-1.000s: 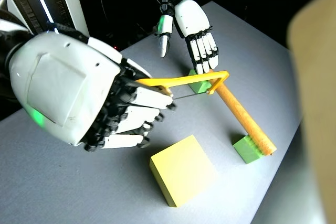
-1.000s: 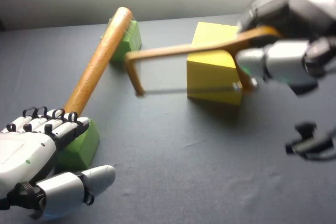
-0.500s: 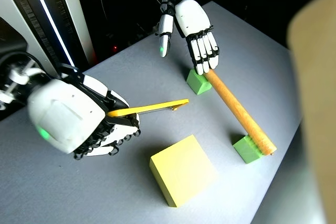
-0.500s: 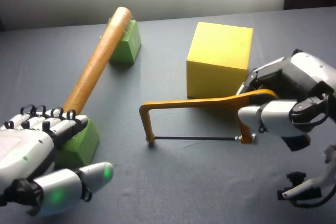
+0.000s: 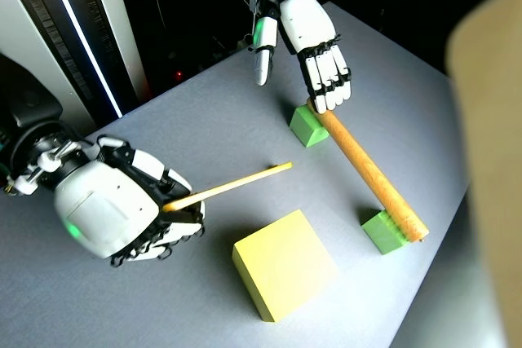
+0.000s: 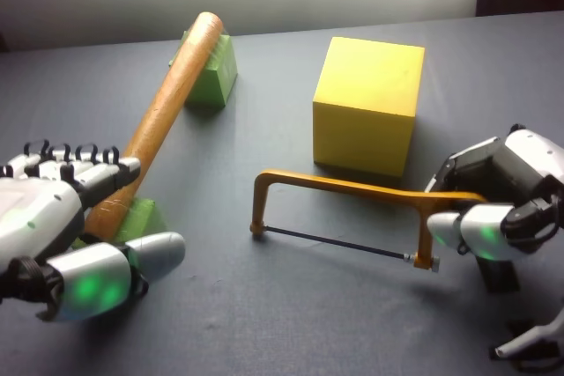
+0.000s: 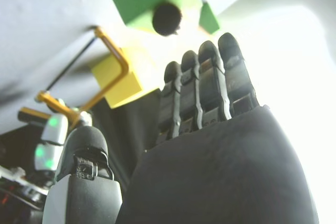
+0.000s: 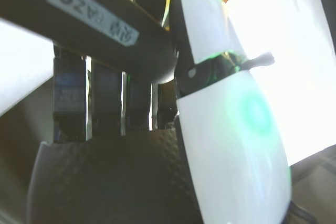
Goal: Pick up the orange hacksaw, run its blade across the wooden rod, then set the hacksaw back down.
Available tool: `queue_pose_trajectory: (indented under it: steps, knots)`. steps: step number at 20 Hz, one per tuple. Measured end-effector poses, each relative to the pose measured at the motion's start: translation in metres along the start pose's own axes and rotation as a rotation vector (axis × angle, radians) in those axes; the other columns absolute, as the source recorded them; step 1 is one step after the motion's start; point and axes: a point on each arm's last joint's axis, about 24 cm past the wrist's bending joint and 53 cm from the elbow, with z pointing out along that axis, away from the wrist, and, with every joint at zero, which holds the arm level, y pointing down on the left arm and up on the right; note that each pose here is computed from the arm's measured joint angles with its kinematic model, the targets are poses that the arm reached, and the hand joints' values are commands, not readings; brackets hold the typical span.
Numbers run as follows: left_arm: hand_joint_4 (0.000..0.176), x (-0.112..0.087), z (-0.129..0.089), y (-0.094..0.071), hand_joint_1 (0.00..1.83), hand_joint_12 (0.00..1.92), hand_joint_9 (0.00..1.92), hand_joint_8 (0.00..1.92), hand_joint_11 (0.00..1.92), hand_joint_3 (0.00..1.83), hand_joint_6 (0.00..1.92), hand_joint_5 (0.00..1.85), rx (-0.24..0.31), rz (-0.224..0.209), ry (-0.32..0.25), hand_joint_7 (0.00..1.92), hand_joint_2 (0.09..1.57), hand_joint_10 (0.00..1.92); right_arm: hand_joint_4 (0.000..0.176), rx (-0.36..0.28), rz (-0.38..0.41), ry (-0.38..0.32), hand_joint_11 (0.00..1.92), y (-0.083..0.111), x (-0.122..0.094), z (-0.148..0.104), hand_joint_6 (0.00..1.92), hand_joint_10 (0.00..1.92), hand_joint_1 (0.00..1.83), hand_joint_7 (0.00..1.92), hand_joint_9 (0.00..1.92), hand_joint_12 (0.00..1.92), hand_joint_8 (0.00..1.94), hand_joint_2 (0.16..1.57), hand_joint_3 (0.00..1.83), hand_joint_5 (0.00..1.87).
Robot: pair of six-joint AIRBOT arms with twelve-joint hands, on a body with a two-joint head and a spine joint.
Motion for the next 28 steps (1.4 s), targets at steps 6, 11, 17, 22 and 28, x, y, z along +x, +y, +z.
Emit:
queue_pose_trajectory:
  steps: [6, 11, 17, 22, 28]
  knots:
    - [0.0, -0.023, 0.008, -0.026, 0.0, 0.48, 0.23, 0.0, 0.0, 0.0, 0.0, 0.25, 0.053, 0.05, -0.008, 0.25, 1.17, 0.0, 0.0, -0.01, -0.018, 0.012, 0.23, -0.002, 0.004, -0.001, 0.3, 0.0, 1.01, 0.48, 0.51, 0.81, 0.02, 1.06, 0.0, 0.32]
    - [0.0, -0.032, 0.012, -0.05, 0.0, 0.39, 0.18, 0.01, 0.0, 0.0, 0.0, 0.2, 0.108, 0.097, 0.02, 0.2, 1.17, 0.01, 0.0, -0.032, -0.033, 0.011, 0.16, 0.002, 0.004, -0.002, 0.84, 0.0, 0.98, 0.39, 0.41, 0.6, 0.01, 1.1, 0.01, 0.02]
    - [0.0, -0.026, 0.013, -0.07, 0.0, 0.41, 0.23, 0.01, 0.0, 0.0, 0.01, 0.23, 0.16, 0.124, 0.079, 0.25, 1.18, 0.01, 0.0, -0.139, -0.109, 0.0, 0.14, 0.033, -0.011, -0.019, 0.7, 0.01, 0.97, 0.39, 0.43, 0.79, 0.08, 1.11, 0.02, 0.13]
    - [0.0, -0.03, 0.012, -0.072, 0.04, 1.92, 0.34, 1.91, 0.35, 0.0, 1.91, 0.33, 0.163, 0.121, 0.072, 0.27, 1.24, 1.92, 0.0, -0.215, -0.119, 0.02, 0.41, 0.07, -0.019, -0.031, 1.91, 1.91, 0.37, 0.34, 0.34, 1.92, 1.93, 0.83, 0.0, 0.31]
    - [0.033, -0.028, 0.013, -0.078, 1.1, 1.92, 1.72, 1.92, 1.76, 0.0, 1.92, 1.51, 0.179, 0.116, 0.064, 1.66, 1.35, 1.92, 0.0, -0.373, -0.297, 0.082, 1.57, 0.106, -0.008, -0.054, 1.92, 1.92, 0.91, 1.43, 1.48, 1.92, 1.94, 1.46, 0.0, 1.34]
